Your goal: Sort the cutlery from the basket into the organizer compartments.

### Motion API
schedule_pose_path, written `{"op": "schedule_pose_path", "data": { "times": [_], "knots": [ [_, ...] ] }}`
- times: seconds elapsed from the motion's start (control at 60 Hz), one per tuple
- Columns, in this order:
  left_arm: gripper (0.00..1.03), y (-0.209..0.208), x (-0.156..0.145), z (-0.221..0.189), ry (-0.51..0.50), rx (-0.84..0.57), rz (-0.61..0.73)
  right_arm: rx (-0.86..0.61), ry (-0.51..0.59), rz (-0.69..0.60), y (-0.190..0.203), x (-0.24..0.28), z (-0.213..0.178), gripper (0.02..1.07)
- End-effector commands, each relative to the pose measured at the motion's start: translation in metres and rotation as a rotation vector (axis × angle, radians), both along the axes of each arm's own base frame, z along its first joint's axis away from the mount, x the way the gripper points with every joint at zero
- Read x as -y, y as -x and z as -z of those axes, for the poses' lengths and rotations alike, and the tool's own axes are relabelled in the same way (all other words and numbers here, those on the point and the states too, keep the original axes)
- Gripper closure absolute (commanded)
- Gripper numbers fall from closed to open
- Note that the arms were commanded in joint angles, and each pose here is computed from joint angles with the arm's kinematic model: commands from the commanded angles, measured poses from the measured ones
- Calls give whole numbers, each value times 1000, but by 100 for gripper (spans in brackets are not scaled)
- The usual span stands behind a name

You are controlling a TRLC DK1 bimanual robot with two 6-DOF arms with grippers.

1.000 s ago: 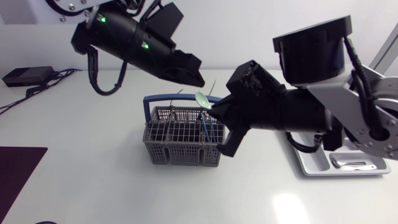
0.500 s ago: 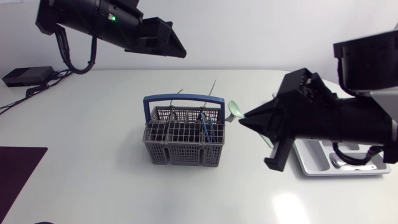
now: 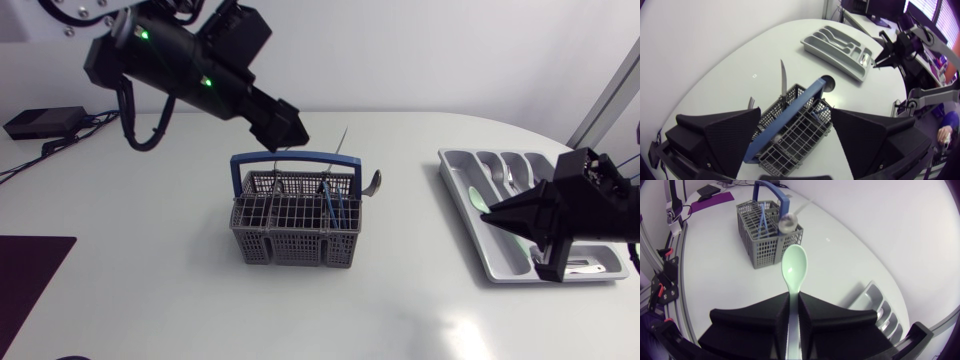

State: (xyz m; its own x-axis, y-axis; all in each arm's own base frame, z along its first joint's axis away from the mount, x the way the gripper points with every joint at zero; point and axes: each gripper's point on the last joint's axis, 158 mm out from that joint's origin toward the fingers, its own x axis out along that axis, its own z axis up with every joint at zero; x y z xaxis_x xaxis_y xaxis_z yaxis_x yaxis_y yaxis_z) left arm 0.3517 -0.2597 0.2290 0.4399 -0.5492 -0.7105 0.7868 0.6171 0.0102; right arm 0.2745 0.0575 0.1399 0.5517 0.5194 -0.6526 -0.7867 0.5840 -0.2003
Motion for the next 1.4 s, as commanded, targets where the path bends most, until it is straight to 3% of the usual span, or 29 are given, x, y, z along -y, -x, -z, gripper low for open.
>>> {"op": "schedule_pose_path", "data": {
  "times": [0.0,0.3,0.75,1.25,1.383],
  "knots": [
    [5,18,9,14,-58,23,83,3,38,-33,0,19,12,102],
    [5,48,28,47,-137,39,216,-40,92,-42,0,96,38,102],
    [5,55,33,74,-200,51,239,-55,165,-82,2,183,72,101],
    [5,59,36,85,-217,36,243,-57,304,-99,-16,231,123,101],
    [5,60,38,88,-219,26,242,-76,354,-108,-17,238,138,96]
  ]
}}
